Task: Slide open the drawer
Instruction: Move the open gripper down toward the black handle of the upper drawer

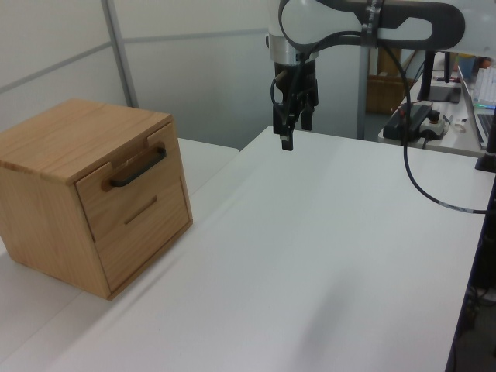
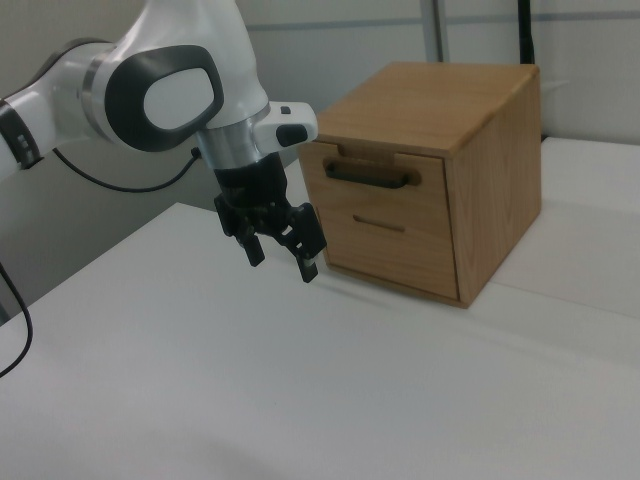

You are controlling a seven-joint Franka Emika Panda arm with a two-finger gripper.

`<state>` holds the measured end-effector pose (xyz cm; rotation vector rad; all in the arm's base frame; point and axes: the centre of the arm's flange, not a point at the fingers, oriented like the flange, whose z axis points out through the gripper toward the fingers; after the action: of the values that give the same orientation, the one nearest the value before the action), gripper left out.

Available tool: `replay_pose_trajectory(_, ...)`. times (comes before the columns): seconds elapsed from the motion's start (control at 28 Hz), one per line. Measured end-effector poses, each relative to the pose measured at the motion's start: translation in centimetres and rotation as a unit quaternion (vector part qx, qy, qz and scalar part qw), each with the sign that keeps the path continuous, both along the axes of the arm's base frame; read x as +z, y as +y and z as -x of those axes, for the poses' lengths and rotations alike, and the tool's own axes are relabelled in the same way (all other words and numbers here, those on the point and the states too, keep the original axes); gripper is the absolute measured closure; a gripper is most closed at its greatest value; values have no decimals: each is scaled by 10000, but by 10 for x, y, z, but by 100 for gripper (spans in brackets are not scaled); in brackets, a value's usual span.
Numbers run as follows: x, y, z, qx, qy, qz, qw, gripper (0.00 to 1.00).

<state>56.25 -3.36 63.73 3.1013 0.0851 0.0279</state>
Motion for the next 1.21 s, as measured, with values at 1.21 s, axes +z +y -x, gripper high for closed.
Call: replay_pose_trajectory(1.21, -65, 32, -84, -5173, -981, -1011, 8441, 0)
